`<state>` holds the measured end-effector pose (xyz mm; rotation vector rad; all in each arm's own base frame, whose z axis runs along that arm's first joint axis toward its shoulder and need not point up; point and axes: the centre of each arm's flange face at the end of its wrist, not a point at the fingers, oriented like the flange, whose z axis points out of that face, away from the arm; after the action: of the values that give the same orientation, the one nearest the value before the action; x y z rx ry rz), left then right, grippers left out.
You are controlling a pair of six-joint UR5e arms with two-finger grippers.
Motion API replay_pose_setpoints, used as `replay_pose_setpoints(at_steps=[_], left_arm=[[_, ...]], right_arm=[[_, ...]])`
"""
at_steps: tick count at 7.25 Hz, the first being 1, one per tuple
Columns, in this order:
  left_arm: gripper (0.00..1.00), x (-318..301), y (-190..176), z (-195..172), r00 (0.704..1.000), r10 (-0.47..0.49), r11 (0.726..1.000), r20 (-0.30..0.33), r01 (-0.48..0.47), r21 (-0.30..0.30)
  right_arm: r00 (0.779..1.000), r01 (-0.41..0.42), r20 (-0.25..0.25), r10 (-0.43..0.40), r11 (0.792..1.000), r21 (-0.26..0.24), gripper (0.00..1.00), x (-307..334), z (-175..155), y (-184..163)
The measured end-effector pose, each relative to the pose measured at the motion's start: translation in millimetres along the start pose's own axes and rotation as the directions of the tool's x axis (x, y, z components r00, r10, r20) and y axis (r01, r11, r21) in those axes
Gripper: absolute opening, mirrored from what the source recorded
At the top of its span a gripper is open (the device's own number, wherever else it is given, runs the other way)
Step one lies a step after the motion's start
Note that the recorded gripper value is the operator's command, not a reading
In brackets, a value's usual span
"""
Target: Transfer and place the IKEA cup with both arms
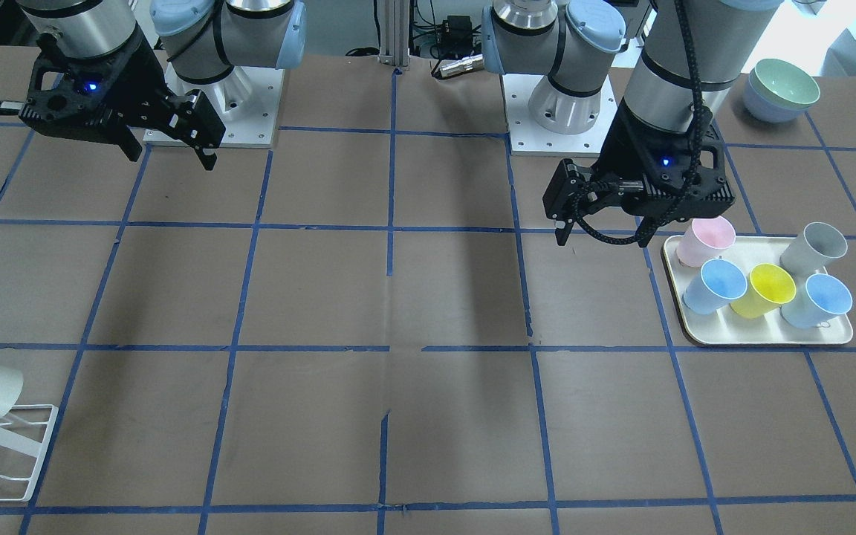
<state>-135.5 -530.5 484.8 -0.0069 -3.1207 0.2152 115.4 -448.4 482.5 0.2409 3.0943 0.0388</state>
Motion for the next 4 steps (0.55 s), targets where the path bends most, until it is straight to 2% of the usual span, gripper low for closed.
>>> replay_pose_setpoints(at_steps=[4], left_arm=[[1.00,0.0,0.5,-1.1,1.000,0.001,1.000,0.000,-0.001,0.002]], right_arm=[[1.000,0.000,0.001,0.000,1.000,-0.003,1.00,0.0,1.6,0.4]])
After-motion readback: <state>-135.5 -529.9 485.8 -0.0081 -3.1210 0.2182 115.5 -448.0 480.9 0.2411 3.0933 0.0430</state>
